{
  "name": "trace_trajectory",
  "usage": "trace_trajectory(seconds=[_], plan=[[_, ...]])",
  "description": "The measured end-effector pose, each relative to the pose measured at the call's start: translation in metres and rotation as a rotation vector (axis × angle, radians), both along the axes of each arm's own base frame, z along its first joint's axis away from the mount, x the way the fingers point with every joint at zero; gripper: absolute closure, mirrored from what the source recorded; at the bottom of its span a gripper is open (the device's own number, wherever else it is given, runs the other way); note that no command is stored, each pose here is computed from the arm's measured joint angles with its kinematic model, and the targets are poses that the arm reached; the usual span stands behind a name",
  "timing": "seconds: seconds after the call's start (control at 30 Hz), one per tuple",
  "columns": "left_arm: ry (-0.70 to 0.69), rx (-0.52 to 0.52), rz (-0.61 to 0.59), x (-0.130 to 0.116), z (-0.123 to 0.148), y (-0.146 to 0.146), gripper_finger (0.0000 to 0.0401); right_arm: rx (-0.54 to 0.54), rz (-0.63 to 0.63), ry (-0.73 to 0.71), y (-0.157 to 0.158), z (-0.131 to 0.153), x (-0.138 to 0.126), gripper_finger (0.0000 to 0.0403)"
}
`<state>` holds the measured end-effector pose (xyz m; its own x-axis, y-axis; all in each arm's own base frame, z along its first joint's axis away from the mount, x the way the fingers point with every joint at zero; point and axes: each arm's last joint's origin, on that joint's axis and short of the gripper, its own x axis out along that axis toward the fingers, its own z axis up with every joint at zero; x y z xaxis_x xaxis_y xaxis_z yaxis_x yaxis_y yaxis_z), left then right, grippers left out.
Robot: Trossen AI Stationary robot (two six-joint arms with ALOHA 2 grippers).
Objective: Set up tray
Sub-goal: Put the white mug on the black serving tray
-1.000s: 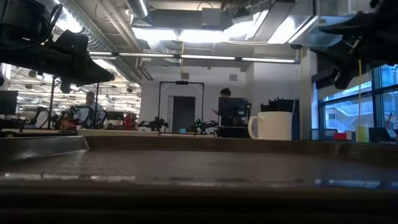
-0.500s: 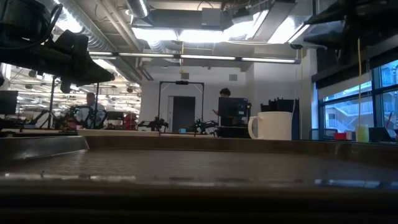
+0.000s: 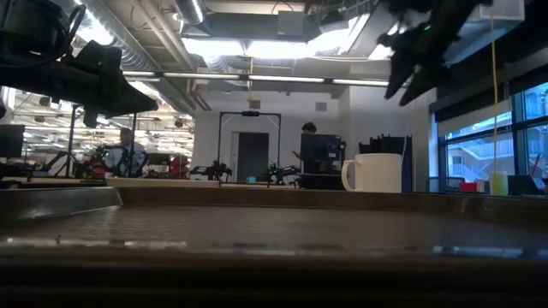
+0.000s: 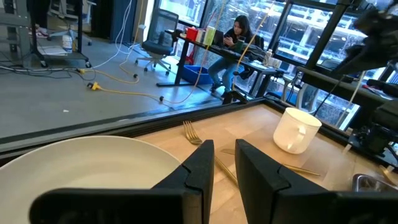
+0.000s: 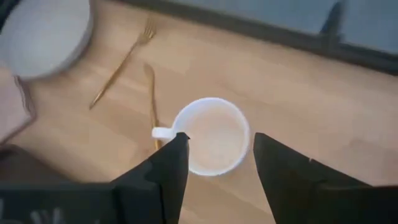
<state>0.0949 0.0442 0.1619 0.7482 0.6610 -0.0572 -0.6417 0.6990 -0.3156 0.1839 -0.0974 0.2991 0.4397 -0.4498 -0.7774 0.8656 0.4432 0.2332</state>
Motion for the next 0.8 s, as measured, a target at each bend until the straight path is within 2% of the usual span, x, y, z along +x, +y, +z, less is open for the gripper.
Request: trace_trajectory(seconds=[0.23, 0.4, 0.57, 0.8], plan=[[-0.022, -0.024, 0.001, 0.000, 0.000, 0.000, 0.0342, 0.092, 0.099, 0.169, -0.045, -0.029, 0.022, 0.0221], [-0.024, -0.027, 0.001, 0.000, 0.000, 0.000, 0.0342, 0.195, 0.085, 0.228, -0.067, -0.053, 0.023, 0.0221], [-0.024, -0.027, 0.001, 0.000, 0.000, 0.000, 0.0342, 0.303, 0.050, 0.199, -0.075, -0.064, 0.025, 0.0221], [-0.023, -0.027, 0.006, 0.000, 0.000, 0.000, 0.0342, 0.341, 0.023, 0.232, -0.078, -0.076, 0.030, 0.0222]])
